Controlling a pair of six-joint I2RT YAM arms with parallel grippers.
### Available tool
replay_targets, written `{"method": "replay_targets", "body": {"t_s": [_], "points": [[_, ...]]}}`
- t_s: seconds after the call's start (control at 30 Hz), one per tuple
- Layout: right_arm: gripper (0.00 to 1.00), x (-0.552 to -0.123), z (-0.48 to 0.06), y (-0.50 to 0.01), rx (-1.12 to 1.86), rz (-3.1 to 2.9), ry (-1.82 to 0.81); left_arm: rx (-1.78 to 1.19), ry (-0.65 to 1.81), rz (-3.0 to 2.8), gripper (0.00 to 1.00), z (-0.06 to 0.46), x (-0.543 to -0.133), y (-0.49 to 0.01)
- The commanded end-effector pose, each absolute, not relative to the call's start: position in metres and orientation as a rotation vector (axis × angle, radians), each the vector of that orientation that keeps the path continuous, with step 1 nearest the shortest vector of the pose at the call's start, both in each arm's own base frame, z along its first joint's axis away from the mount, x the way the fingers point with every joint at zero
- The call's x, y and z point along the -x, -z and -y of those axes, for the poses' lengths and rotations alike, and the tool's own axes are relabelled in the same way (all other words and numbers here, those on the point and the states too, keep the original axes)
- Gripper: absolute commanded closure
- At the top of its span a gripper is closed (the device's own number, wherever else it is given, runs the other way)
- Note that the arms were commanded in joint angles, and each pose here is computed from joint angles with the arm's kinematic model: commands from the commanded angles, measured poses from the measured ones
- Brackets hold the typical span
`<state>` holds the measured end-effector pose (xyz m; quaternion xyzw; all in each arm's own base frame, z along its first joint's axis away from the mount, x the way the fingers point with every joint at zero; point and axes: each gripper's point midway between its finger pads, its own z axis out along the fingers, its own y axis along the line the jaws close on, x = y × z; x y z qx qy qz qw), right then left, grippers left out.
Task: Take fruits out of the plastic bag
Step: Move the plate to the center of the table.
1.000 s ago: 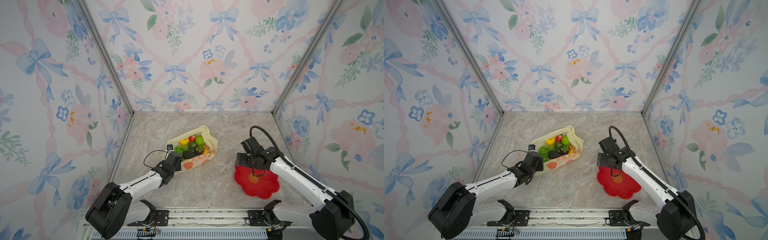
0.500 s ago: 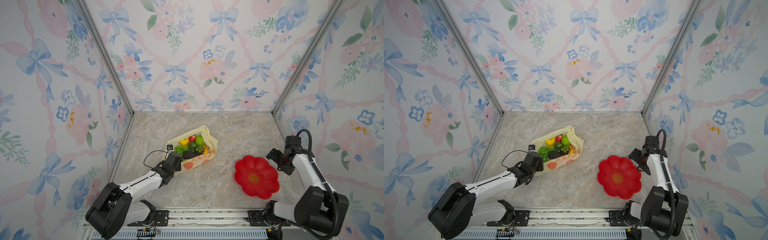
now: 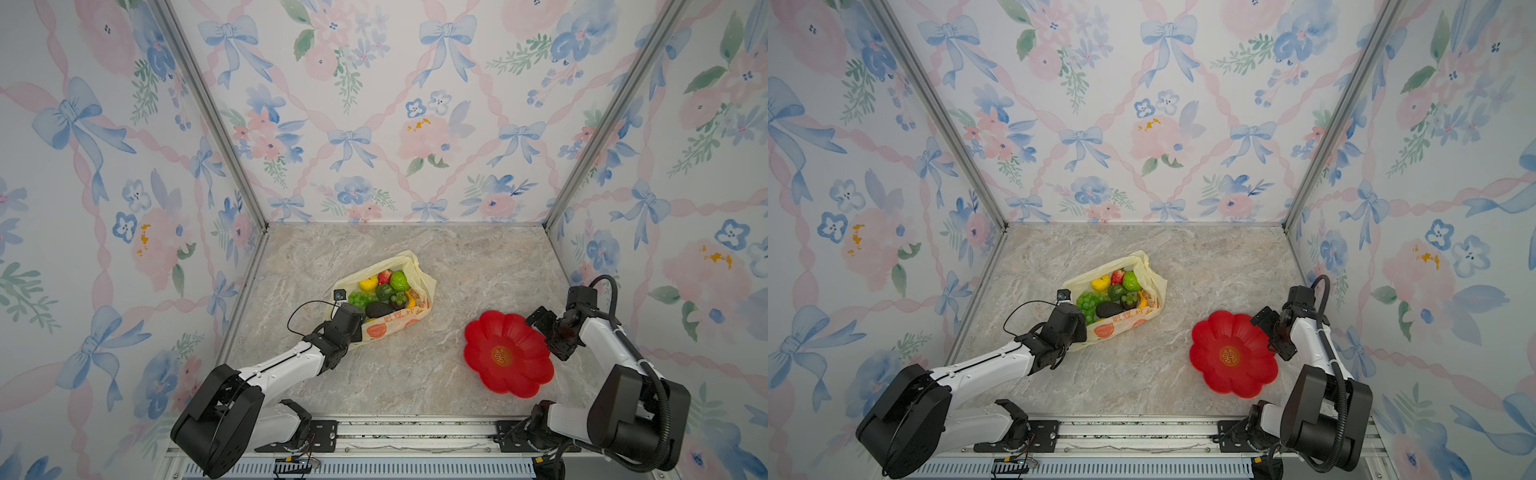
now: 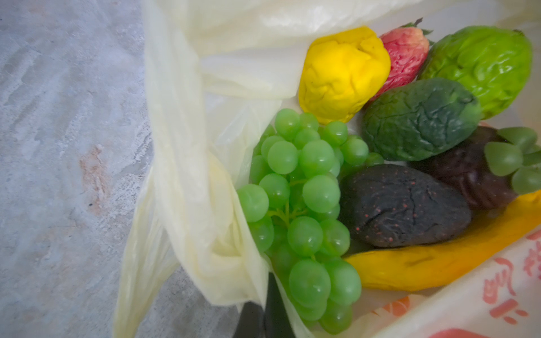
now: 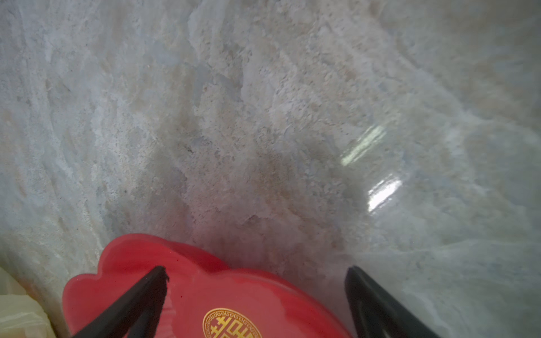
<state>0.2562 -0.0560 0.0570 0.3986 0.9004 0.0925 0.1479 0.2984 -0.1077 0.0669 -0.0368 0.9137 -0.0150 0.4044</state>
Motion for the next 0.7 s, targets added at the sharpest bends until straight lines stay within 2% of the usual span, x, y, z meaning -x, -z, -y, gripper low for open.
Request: {"method": "replay_targets", "body": {"t_s": [0.0,0.47,0.67], "points": [[0.03,-0.255,0.034,-0.055,-1.099,-2.625,-0.307,0.068,0.021,-2.299,1.00,0.107,-0.298,-0.066],[0.03,-0.241,-0.051,-0.060,-0.843,-2.748,-0.288,0.065,0.021,-2.301,1.00,0.108,-0.298,-0.065],[0.03,-0.234,-0.065,-0.062,-0.740,-2.794,-0.215,0.067,0.024,-2.296,1.00,0.108,-0.298,-0.067]]}}
